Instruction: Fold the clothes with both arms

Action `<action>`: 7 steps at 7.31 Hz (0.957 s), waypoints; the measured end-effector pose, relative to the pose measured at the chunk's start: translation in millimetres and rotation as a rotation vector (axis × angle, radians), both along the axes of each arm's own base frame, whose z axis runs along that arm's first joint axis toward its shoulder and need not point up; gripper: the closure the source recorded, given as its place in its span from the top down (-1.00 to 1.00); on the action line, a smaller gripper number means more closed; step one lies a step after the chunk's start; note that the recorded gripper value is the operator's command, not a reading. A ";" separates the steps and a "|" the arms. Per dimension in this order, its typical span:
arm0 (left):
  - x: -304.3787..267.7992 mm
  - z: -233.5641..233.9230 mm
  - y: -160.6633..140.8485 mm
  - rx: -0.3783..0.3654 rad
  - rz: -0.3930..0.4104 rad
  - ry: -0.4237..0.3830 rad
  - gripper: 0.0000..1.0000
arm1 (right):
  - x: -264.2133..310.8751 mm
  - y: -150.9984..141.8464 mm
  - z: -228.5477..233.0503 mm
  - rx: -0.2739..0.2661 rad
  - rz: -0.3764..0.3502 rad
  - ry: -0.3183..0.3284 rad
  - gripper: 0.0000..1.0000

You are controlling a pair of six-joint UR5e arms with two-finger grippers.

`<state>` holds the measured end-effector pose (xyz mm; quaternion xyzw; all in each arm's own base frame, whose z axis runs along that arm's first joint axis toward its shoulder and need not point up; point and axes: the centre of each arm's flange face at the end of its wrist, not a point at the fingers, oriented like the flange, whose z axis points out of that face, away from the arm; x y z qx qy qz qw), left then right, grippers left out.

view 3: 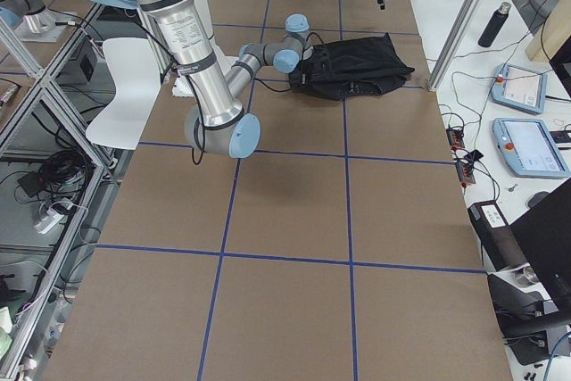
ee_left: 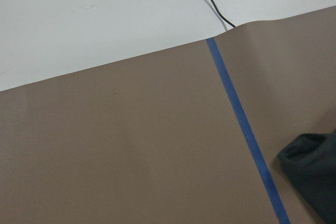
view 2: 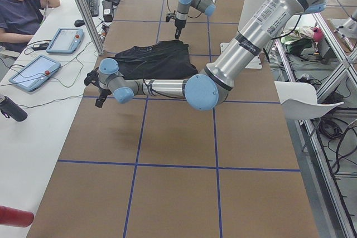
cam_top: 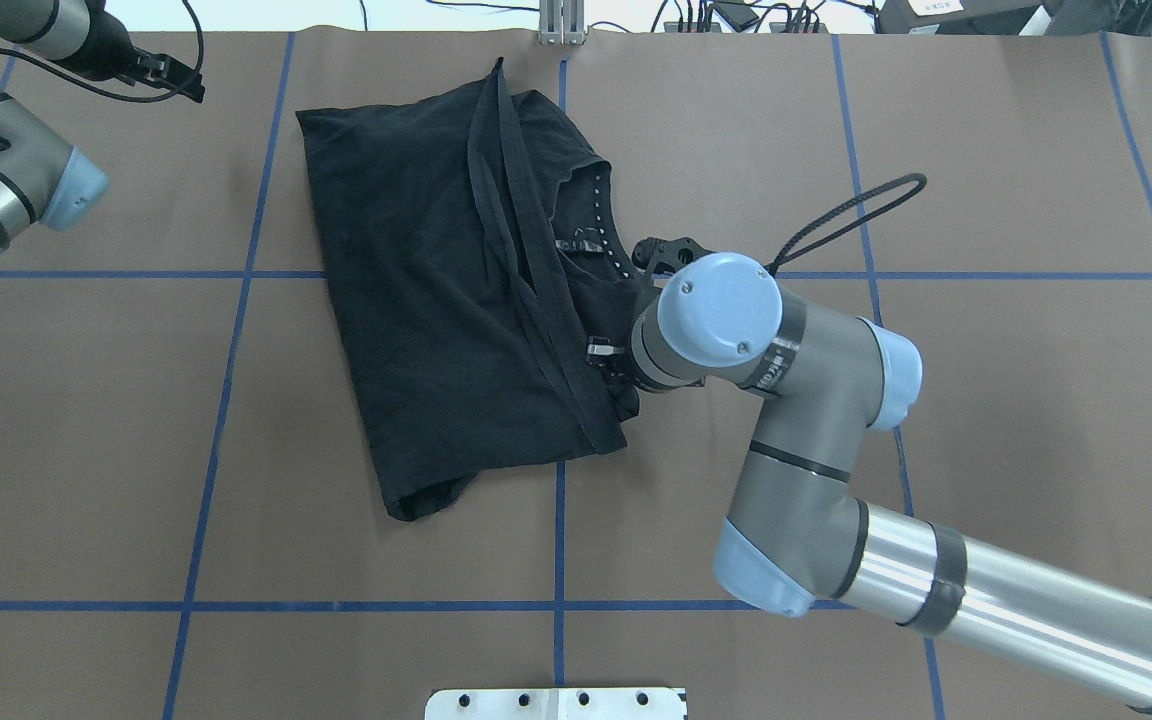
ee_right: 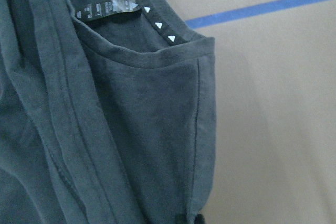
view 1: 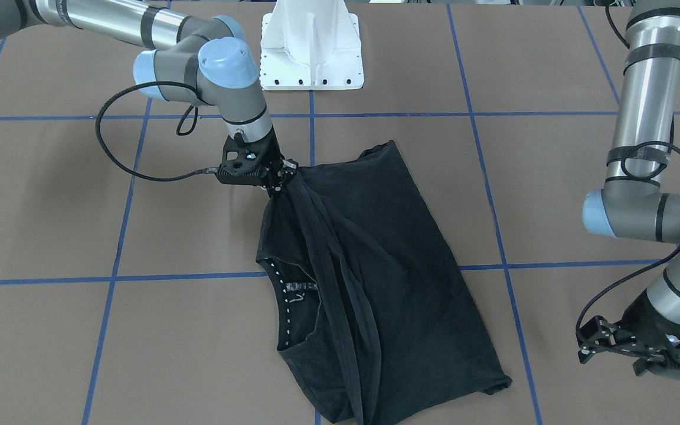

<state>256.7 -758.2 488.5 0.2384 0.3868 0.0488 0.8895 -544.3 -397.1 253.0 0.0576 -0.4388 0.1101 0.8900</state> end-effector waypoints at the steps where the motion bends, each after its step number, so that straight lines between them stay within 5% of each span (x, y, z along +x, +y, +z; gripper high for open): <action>1: 0.6 -0.4 0.3 0.001 0.001 0.001 1.00 | 4.2 26.9 7.3 0.017 -0.016 0.005 -1.00; 5: 1.3 1.5 2.2 -0.001 0.004 0.003 1.00 | 4.2 82.8 14.8 0.017 -0.024 -0.004 -1.00; 6: 1.3 1.9 2.7 0.000 0.005 0.003 1.00 | 3.0 88.8 16.9 0.016 -0.026 -0.001 0.22; 7: 0.8 1.7 3.0 0.001 0.005 0.004 1.00 | 1.6 92.3 17.7 0.017 -0.029 0.000 0.99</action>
